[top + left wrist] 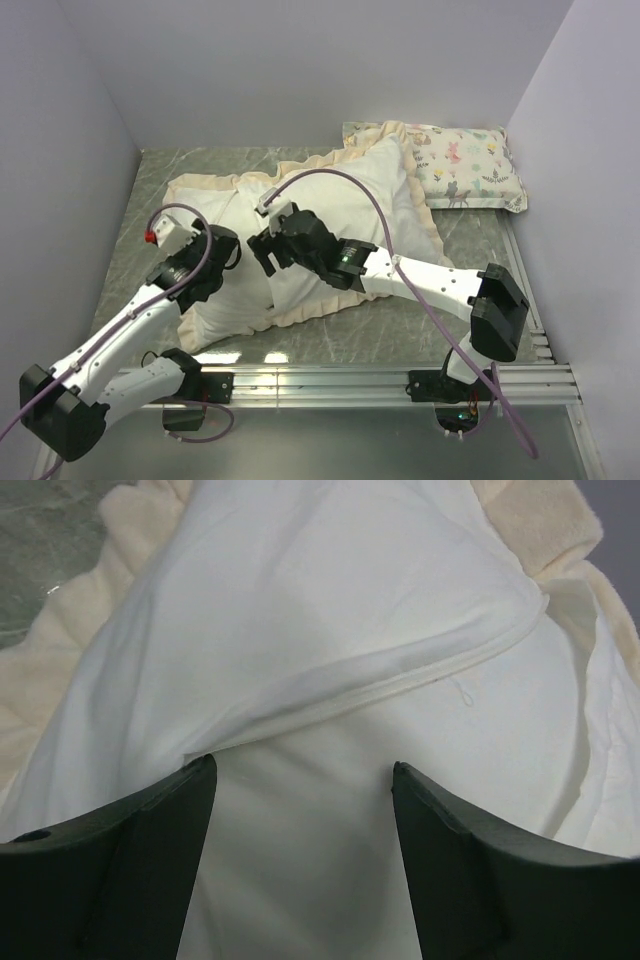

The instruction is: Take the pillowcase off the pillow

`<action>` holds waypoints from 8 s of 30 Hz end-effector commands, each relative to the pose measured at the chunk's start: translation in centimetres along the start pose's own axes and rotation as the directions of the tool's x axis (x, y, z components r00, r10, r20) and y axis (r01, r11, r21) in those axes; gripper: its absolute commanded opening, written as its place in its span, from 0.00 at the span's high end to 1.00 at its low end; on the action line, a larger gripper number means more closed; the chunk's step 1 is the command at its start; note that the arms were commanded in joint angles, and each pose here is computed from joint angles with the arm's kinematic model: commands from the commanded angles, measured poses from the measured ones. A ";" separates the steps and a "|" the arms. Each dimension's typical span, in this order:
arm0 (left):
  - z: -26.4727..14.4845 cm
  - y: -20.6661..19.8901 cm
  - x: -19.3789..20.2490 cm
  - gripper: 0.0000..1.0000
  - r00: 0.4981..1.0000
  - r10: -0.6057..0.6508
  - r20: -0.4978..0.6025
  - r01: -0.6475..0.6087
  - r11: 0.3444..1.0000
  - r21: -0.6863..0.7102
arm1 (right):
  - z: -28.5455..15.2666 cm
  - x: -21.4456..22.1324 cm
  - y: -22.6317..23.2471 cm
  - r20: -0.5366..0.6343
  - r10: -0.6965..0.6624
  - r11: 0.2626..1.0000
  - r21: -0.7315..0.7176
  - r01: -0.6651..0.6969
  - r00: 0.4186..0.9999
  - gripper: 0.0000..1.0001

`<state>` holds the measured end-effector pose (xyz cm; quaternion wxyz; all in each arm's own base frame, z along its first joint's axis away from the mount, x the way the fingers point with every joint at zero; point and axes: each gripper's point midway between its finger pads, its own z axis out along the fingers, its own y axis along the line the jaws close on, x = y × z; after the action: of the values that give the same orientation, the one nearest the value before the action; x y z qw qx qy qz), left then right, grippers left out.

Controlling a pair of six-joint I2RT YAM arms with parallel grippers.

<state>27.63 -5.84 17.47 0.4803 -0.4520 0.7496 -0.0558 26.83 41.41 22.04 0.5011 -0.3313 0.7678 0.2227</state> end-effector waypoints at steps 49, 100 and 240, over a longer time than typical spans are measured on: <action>-3.6 -3.9 3.1 0.21 0.928 0.199 -0.316 -0.062 0.917 0.394 | 5.2 -6.5 -9.5 -0.056 0.277 0.920 0.303 -0.248 0.959 1.00; -10.5 11.8 17.2 1.00 0.478 0.479 -0.736 -0.429 0.859 0.280 | 3.9 -8.0 -24.5 0.118 0.575 0.754 0.309 -0.580 0.810 1.00; -1.3 -2.5 5.7 0.59 0.819 0.453 -0.353 -0.359 0.883 0.302 | -0.2 4.0 -5.5 -0.111 0.383 0.920 0.137 -0.368 0.917 1.00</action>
<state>28.68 -12.20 16.28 0.3737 -0.2221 0.8904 -0.1353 25.38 39.69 14.71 0.3735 -0.2185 0.8599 0.2709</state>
